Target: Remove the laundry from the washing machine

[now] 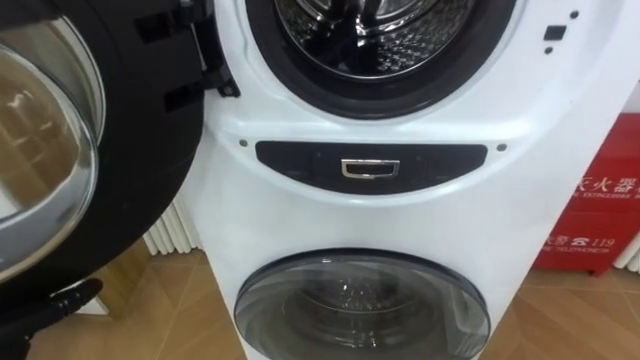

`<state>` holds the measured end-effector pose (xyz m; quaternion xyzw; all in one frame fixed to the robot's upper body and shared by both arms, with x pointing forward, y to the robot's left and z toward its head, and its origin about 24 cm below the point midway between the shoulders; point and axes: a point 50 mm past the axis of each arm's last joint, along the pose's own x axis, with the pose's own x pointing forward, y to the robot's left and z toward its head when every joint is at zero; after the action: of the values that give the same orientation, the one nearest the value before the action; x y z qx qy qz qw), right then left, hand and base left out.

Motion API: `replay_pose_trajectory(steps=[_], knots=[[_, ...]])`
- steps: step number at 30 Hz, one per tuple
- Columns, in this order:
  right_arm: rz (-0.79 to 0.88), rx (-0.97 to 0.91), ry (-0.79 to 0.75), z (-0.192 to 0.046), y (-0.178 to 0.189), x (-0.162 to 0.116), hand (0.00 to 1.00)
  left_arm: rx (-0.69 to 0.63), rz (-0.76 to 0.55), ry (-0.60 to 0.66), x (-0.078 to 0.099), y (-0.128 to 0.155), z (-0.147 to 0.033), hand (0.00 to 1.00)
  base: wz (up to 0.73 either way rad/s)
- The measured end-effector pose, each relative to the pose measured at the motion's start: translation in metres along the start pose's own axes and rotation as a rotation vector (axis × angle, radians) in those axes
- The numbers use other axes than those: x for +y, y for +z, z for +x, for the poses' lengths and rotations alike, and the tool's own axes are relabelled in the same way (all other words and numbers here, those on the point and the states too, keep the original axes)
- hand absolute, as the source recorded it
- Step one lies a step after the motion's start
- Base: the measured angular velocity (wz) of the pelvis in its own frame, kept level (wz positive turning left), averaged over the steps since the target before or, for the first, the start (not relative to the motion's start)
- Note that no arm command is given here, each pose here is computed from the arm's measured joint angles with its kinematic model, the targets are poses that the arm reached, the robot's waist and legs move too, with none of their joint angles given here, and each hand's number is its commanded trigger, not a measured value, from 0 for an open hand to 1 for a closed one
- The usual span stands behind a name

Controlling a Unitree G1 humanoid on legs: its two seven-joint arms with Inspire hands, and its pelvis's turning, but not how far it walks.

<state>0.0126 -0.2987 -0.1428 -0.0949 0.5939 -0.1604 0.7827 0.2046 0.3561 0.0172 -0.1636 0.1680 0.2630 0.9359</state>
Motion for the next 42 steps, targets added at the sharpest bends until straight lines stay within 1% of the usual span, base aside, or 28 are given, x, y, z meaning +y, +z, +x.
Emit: replay_pose_trajectory(steps=[2, 4, 7, 8, 12, 14, 15, 17, 20, 22, 23, 25, 26, 32, 35, 36, 37, 38, 39, 40, 41, 42], knots=[[0.002, 0.000, 0.012, 0.000, 0.001, 0.001, 0.00, -0.017, 0.040, 0.000, -0.003, 0.004, 0.001, 0.00, 0.14], [0.000, -0.002, 0.018, 0.000, 0.001, 0.001, 0.00, -0.023, 0.139, 0.024, -0.006, 0.008, 0.000, 0.00, 0.10], [-0.022, 0.000, 0.029, 0.000, 0.001, 0.003, 0.00, -0.051, 0.233, 0.030, -0.012, 0.015, -0.001, 0.00, 0.31], [-0.026, -0.002, 0.035, 0.000, 0.002, 0.003, 0.00, -0.054, 0.253, 0.030, -0.013, 0.015, -0.001, 0.00, 0.43], [-0.022, -0.030, 0.060, 0.002, 0.011, 0.011, 0.00, -0.082, 0.333, 0.015, -0.029, 0.018, -0.004, 0.00, 0.34], [-0.021, -0.034, 0.080, 0.004, 0.015, 0.015, 0.00, -0.085, 0.381, 0.022, -0.030, 0.017, -0.004, 0.00, 0.21], [-0.012, -0.033, 0.097, 0.004, 0.015, 0.017, 0.00, -0.091, 0.426, 0.026, -0.031, 0.016, -0.004, 0.00, 0.29], [0.000, -0.033, 0.115, 0.004, 0.015, 0.020, 0.00, -0.108, 0.478, 0.021, -0.035, 0.017, -0.006, 0.00, 0.28], [-0.017, -0.038, 0.164, 0.005, 0.017, 0.026, 0.00, -0.128, 0.538, 0.005, -0.038, 0.015, -0.014, 0.00, 0.18], [-0.028, -0.007, 0.197, 0.005, 0.013, 0.030, 0.00, -0.136, 0.597, -0.015, -0.041, 0.008, -0.023, 0.00, 0.30], [-0.027, -0.003, 0.198, 0.006, 0.012, 0.029, 0.00, -0.138, 0.613, -0.022, -0.043, 0.007, -0.024, 0.00, 0.36], [-0.031, 0.002, 0.202, 0.006, 0.012, 0.028, 0.00, -0.142, 0.695, -0.057, -0.048, 0.002, -0.029, 0.00, 0.24], [-0.034, 0.002, 0.205, 0.006, 0.012, 0.028, 0.00, -0.143, 0.714, -0.065, -0.049, 0.001, -0.029, 0.00, 0.21], [-0.074, -0.031, 0.198, 0.008, 0.024, 0.020, 0.00, -0.100, 0.751, -0.188, -0.065, -0.013, -0.032, 0.00, 0.14], [-0.065, -0.039, 0.214, 0.008, 0.026, 0.024, 0.00, -0.085, 0.768, -0.287, -0.079, -0.021, -0.036, 0.00, -0.03], [-0.068, -0.045, 0.221, 0.009, 0.029, 0.025, 0.00, -0.070, 0.779, -0.379, -0.091, -0.030, -0.043, 0.00, -0.18], [-0.075, -0.057, 0.227, 0.009, 0.033, 0.027, 0.00, -0.076, 0.779, -0.497, -0.111, -0.037, -0.054, 0.00, -0.22], [-0.084, -0.064, 0.230, 0.010, 0.036, 0.029, 0.00, -0.099, 0.776, -0.564, -0.123, -0.037, -0.061, 0.00, -0.26], [-0.103, -0.089, 0.235, 0.010, 0.044, 0.032, 0.00, -0.197, 0.747, -0.697, -0.145, -0.029, -0.077, 0.00, -0.35], [-0.129, -0.109, 0.240, 0.010, 0.050, 0.035, 0.00, -0.332, 0.687, -0.816, -0.165, -0.014, -0.091, 0.00, -0.43], [-0.135, -0.114, 0.241, 0.010, 0.051, 0.035, 0.00, -0.389, 0.654, -0.861, -0.171, -0.007, -0.095, 0.00, -0.60], [-0.137, -0.120, 0.243, 0.010, 0.051, 0.037, 0.00, -0.465, 0.593, -0.928, -0.180, 0.001, -0.102, 0.00, -0.64]])
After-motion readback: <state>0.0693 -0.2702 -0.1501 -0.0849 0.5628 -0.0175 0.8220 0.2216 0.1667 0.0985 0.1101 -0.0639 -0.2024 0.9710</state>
